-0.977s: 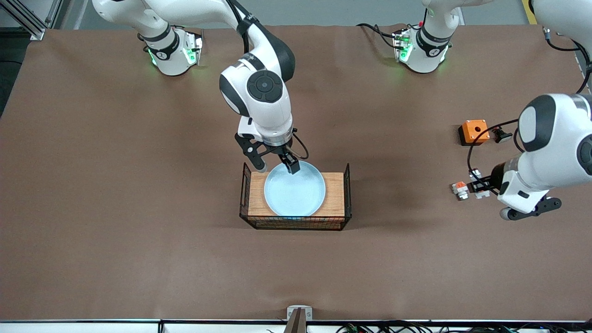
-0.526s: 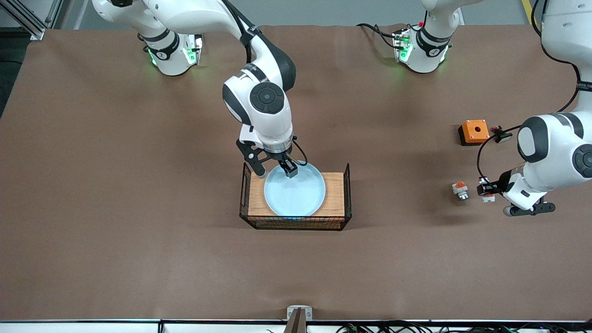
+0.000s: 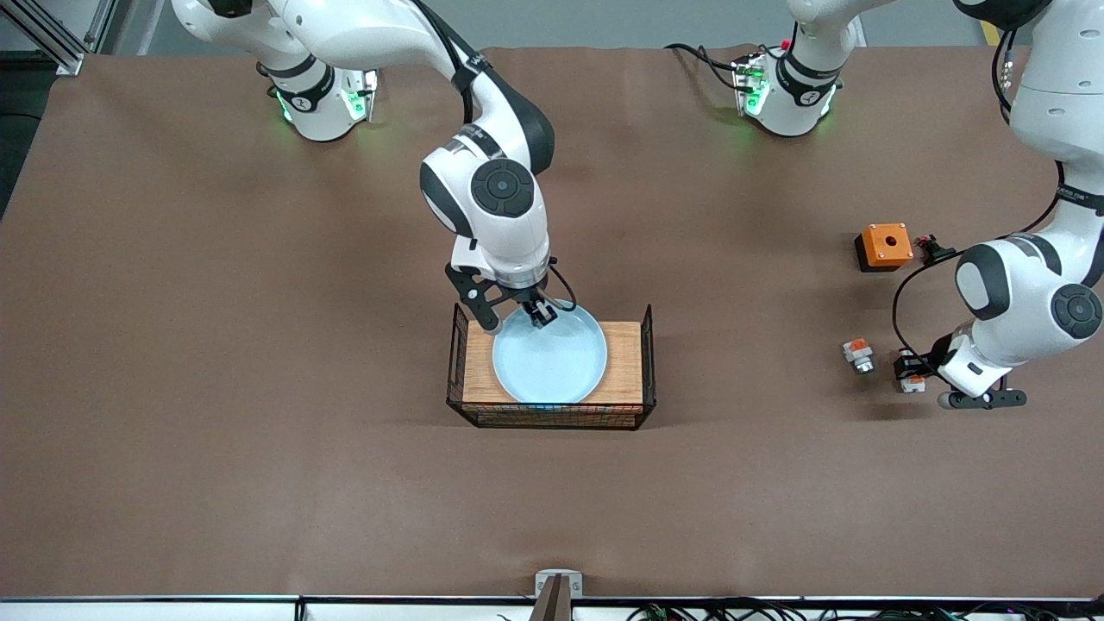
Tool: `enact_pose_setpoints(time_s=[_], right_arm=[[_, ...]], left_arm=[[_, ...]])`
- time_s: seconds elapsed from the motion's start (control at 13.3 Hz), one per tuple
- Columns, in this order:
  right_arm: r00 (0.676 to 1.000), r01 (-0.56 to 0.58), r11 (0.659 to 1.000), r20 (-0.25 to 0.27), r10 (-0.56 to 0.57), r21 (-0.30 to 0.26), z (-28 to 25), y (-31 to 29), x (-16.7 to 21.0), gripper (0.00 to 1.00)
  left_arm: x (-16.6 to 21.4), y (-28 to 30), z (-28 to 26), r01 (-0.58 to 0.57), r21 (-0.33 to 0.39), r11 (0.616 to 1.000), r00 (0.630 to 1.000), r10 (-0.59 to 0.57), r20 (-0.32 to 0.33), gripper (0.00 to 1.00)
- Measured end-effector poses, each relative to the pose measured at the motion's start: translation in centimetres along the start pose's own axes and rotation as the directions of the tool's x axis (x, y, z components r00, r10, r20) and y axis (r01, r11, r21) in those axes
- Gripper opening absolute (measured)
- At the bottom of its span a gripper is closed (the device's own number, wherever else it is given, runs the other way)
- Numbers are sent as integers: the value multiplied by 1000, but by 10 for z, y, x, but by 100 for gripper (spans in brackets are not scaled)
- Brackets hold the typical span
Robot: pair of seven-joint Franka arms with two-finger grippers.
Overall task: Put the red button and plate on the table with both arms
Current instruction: 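Lower the button with the left gripper while the right gripper grips the plate, then carry the blue plate off the tray with the right gripper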
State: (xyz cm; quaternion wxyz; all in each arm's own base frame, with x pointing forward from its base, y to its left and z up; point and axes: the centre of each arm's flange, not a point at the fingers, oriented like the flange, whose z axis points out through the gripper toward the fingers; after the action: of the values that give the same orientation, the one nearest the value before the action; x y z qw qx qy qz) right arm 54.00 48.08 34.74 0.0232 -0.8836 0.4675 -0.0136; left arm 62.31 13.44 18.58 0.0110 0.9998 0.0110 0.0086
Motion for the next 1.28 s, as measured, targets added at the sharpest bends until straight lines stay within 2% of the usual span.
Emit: enact_pose_setpoints(time_s=[0.08,0.15,0.3,0.45,0.83,1.05,1.28], right_arm=[[1000,0,1000,0,0,4,-2,-1,0,27],[1000,1,1000,1,-1,8,-4,-2,-1,27],[1000,2,1000,2,-2,14,-6,-3,-1,9],[1000,3,1000,3,-3,23,-10,-5,-2,4],[1000,4,1000,5,-4,29,-26,-9,-4,3],[1000,9,999,-2,-9,-52,-62,-6,-6,4],[998,67,993,3,-67,-93,-130,10,-9,4]], left_arm=[[1,2,-1,-3,0,1000,1000,3,-4,49],[4,3,-6,-6,2,1000,1000,6,-14,57],[9,6,-33,-11,7,1000,1000,12,-15,79],[11,19,-86,-31,11,999,999,31,7,99],[-10,90,-236,-43,47,998,999,43,10,100],[-29,136,-291,1,69,998,1000,-2,18,100],[-38,195,-328,46,76,996,998,-50,48,100]])
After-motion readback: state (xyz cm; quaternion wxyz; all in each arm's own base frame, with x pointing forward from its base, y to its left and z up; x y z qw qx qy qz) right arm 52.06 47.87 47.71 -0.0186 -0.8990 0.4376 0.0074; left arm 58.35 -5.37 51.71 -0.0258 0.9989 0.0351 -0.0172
